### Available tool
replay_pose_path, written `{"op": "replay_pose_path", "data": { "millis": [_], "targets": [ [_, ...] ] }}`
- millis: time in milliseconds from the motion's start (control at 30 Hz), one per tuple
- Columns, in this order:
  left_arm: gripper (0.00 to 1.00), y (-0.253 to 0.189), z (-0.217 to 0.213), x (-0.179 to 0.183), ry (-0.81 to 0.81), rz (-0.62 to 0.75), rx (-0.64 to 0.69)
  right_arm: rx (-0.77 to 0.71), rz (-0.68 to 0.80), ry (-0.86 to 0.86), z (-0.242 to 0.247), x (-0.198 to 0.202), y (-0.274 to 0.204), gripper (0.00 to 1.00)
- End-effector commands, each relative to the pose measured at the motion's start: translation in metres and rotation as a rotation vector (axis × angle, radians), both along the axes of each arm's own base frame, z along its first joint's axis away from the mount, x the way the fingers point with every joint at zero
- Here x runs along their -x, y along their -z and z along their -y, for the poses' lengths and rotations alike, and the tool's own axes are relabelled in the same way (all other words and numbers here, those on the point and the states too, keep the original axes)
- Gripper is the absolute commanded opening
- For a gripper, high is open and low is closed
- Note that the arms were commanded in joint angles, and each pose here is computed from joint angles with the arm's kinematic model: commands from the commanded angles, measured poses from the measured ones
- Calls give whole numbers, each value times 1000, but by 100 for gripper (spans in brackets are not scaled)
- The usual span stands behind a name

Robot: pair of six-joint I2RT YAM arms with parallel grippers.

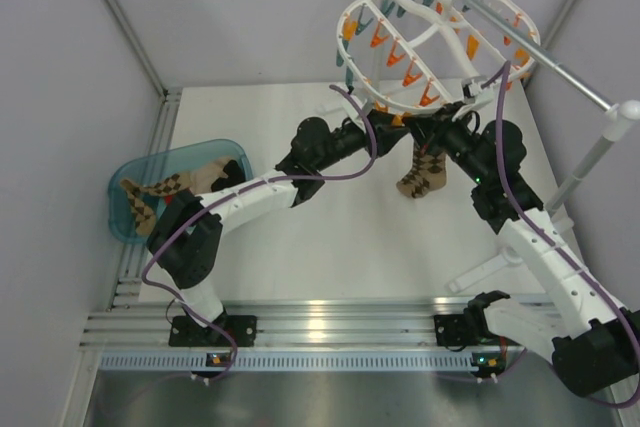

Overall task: Clip the socks to the hanger
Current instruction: Open the clamp at the hanger.

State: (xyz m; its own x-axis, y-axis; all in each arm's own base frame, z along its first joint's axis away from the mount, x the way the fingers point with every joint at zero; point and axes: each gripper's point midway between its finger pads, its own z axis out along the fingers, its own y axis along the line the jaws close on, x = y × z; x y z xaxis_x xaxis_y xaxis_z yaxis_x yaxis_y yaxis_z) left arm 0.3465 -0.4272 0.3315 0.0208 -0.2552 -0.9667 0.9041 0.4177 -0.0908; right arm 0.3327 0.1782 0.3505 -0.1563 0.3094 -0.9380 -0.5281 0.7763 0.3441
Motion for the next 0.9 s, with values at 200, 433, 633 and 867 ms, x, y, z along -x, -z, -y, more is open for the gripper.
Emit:
{"op": "replay_pose_path", "data": {
  "millis": [200,433,633,867],
  "targets": [
    [6,-37,3,11,39,193,22,14,35,-37,-1,7,-17,0],
    [0,-20,8,9,60,152,-2,16,60,-4,8,13,-21,48],
    [0,-14,9,9,65,137,-9,24,100,-14,15,23,-25,56],
    [0,-14,10,10,72,134,-7,-3,85,-86,1,21,-26,71]
  ]
}}
